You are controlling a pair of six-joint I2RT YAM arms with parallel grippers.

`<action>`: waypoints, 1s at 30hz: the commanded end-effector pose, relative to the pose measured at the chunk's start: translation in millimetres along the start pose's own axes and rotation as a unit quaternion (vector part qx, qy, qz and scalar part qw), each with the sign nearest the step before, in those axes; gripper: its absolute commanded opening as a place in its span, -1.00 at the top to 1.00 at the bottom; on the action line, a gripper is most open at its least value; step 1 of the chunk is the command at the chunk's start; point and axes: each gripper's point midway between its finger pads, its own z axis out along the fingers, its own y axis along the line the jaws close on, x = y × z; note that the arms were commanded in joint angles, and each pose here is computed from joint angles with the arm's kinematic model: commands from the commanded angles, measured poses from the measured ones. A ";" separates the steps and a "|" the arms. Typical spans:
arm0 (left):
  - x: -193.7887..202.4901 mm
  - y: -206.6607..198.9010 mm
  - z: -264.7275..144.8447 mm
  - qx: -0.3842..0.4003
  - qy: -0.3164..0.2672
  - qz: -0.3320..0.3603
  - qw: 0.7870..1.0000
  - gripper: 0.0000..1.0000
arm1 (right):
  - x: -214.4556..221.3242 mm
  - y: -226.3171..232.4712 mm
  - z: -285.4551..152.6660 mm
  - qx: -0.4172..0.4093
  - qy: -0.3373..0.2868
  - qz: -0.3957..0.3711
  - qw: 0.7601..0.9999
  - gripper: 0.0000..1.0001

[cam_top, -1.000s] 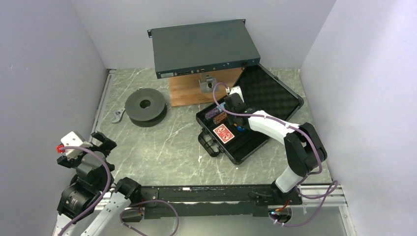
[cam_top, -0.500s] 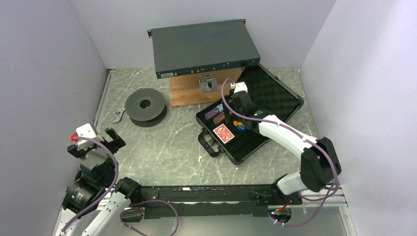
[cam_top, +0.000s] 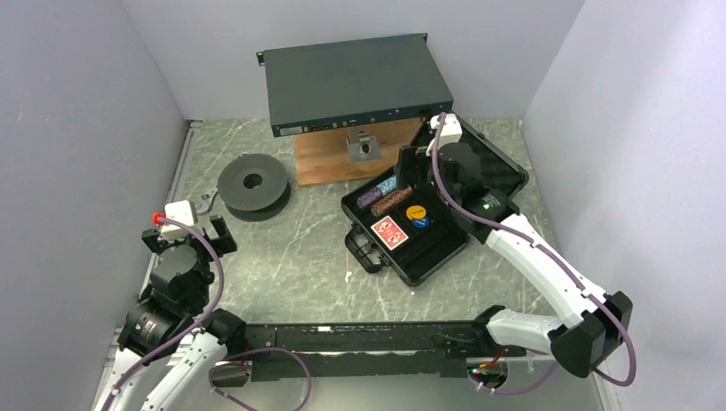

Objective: Pack up texas hold em set

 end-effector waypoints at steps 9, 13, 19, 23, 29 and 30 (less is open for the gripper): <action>-6.9 -5.6 4.3 0.008 -0.010 0.003 1.000 -0.98 | -55.6 17.3 -49.1 -0.075 -0.108 0.010 0.991 -1.00; -5.7 -8.4 6.0 0.012 -0.006 0.008 1.000 -0.98 | -57.9 0.3 -57.1 -0.034 -0.117 0.021 0.992 -1.00; -5.0 -11.0 6.9 0.017 -0.002 0.009 1.000 -0.98 | -63.6 -31.9 -65.0 0.053 -0.138 0.057 0.987 -1.00; -6.0 -12.5 6.9 0.022 -0.003 0.008 1.000 -0.98 | -61.2 -59.0 -61.2 0.129 -0.141 0.037 0.981 -1.00; -4.8 -13.8 6.5 0.027 -0.001 0.006 1.000 -0.98 | -73.8 -103.2 -42.4 0.220 -0.119 0.030 0.968 -0.99; -4.5 -14.1 6.4 0.028 0.000 0.007 1.000 -0.98 | -78.2 -110.6 -41.1 0.229 -0.122 0.036 0.965 -0.99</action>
